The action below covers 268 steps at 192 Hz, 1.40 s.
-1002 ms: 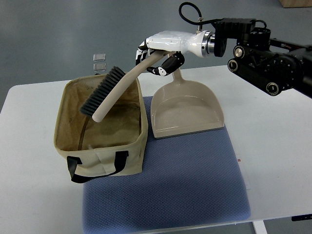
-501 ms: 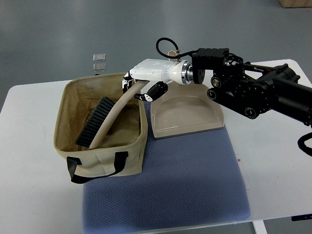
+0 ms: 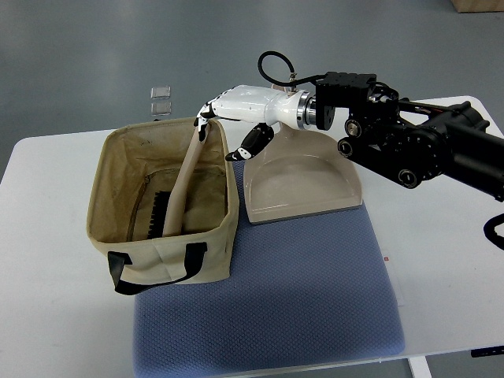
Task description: Put pink broom in yellow bag with right hand
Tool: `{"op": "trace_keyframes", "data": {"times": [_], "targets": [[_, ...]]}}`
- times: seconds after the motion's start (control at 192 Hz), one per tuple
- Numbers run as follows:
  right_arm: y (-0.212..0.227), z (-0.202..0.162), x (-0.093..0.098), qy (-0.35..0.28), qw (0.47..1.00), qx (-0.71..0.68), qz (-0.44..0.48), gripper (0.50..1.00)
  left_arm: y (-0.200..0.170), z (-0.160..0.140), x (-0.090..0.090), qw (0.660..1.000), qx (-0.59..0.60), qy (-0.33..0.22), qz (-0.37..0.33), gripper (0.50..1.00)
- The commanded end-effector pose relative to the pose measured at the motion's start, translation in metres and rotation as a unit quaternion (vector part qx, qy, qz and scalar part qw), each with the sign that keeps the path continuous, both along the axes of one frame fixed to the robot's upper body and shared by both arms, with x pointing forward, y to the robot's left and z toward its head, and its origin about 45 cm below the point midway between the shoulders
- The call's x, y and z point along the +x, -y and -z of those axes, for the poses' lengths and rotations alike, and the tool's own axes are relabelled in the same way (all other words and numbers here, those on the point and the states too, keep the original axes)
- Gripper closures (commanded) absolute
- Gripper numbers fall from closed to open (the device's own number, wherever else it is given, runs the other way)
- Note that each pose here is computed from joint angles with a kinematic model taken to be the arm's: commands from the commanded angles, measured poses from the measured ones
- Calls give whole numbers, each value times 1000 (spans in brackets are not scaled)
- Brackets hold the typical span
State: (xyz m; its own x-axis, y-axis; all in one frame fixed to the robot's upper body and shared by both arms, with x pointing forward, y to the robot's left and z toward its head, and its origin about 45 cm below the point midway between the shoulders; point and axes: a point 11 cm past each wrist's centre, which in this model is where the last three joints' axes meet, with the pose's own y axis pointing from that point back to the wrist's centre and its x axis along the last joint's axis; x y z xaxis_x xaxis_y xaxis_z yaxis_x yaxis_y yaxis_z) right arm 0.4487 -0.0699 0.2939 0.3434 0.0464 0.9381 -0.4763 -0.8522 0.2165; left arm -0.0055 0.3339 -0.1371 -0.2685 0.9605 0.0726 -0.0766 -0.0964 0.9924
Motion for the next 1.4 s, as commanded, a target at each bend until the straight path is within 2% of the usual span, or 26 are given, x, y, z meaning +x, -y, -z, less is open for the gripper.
{"op": "trace_keyframes", "data": {"times": [0.0, 0.078, 0.282, 0.334, 0.48, 0.678, 0.918, 1.137, 1.205, 1.393], "targets": [[3, -7, 3, 5, 1000, 22, 10, 642, 0, 0, 0, 1000, 0, 0, 0, 500], [17, -18, 11, -1, 998, 55, 34, 642, 0, 0, 1, 1000, 0, 0, 0, 500], [77, -14, 27, -60, 974, 175, 131, 638, 0, 0, 1, 1000, 0, 0, 0, 500], [94, -4, 29, -87, 958, 218, 164, 607, 0, 0, 0, 1000, 0, 0, 0, 500], [145, 14, 36, -142, 896, 338, 250, 603, 0, 0, 0, 1000, 0, 0, 1, 500], [211, 45, 32, -206, 763, 503, 349, 579, 0, 0, 1, 1000, 0, 0, 0, 500], [233, 74, 23, -273, 627, 621, 383, 572, 0, 0, 0, 1000, 0, 0, 0, 500], [228, 93, 16, -325, 526, 694, 370, 572, 0, 0, 0, 1000, 0, 0, 0, 500], [226, 96, 15, -333, 503, 709, 367, 572, 0, 0, 1, 1000, 0, 0, 0, 500], [230, 108, 10, -332, 494, 707, 380, 570, 0, 0, 0, 1000, 0, 0, 0, 500]]}}
